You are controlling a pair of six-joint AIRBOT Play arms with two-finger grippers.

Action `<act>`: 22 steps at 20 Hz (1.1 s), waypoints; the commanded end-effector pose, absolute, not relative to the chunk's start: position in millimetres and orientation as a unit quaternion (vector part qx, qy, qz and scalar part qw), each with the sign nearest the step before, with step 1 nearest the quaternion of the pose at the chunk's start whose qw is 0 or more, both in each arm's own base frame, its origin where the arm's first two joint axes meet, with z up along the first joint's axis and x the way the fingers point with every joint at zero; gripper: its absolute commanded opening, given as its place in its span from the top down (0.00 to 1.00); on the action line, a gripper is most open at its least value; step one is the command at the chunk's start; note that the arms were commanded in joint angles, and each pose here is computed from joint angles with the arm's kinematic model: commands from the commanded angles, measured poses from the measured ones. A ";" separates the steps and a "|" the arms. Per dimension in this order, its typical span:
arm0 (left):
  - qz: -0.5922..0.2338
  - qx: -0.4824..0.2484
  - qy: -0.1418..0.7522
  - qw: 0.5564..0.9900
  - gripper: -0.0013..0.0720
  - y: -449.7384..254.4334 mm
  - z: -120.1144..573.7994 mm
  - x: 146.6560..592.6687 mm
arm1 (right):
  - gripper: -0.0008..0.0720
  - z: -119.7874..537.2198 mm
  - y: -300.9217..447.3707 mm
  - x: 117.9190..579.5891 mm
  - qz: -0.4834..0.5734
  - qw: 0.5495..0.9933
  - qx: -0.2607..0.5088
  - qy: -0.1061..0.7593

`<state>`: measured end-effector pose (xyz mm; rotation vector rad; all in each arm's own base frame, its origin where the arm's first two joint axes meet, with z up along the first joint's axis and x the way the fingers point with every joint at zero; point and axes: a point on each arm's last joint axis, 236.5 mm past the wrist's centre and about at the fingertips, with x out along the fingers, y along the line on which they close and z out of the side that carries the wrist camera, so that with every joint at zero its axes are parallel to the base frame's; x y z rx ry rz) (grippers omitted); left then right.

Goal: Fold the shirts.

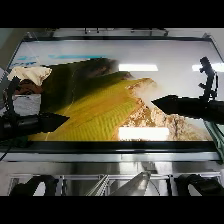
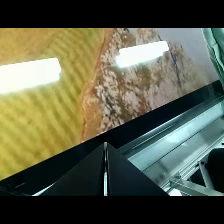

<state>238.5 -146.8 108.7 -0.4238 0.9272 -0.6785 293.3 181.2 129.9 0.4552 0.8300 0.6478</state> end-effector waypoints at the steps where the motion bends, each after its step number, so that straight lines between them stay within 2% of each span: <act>1: -0.319 -0.198 0.435 0.818 0.96 -147.0 108.6 238.1 | 0.96 130.3 181.7 292.7 0.307 0.839 0.216 0.393; 4: -0.306 -0.194 0.418 0.833 0.96 -141.4 113.7 249.1 | 0.96 130.3 181.7 292.8 0.307 0.839 0.216 0.393; 6: -0.255 -0.142 0.394 0.871 0.96 -110.4 130.7 281.2 | 0.96 130.3 181.7 292.8 0.307 0.839 0.216 0.393; 7: -0.222 -0.112 0.388 0.887 0.69 -86.4 142.8 302.8 | 0.96 130.3 181.7 292.8 0.307 0.839 0.216 0.393; 9: -0.156 -0.071 0.390 0.905 0.00 -32.2 161.5 348.5 | 0.96 130.2 181.7 292.8 0.307 0.839 0.216 0.393; 12: -0.083 -0.037 0.411 0.907 0.00 46.2 161.0 427.2 | 0.96 130.3 181.7 292.8 0.307 0.839 0.216 0.393; 16: -0.053 0.013 0.474 0.879 0.00 99.4 85.1 524.2 | 0.96 130.3 181.7 292.8 0.307 0.840 0.216 0.393; 19: -0.021 0.094 0.549 0.830 0.00 127.5 -0.2 561.8 | 0.96 131.5 180.7 295.2 0.307 0.844 0.211 0.386; 21: -0.012 0.101 0.554 0.826 0.00 128.9 -44.2 578.2 | 0.96 131.7 180.6 295.8 0.307 0.844 0.212 0.385; 22: -0.005 0.127 0.561 0.818 0.00 132.4 -65.1 579.0 | 0.96 131.7 180.6 295.7 0.307 0.844 0.211 0.385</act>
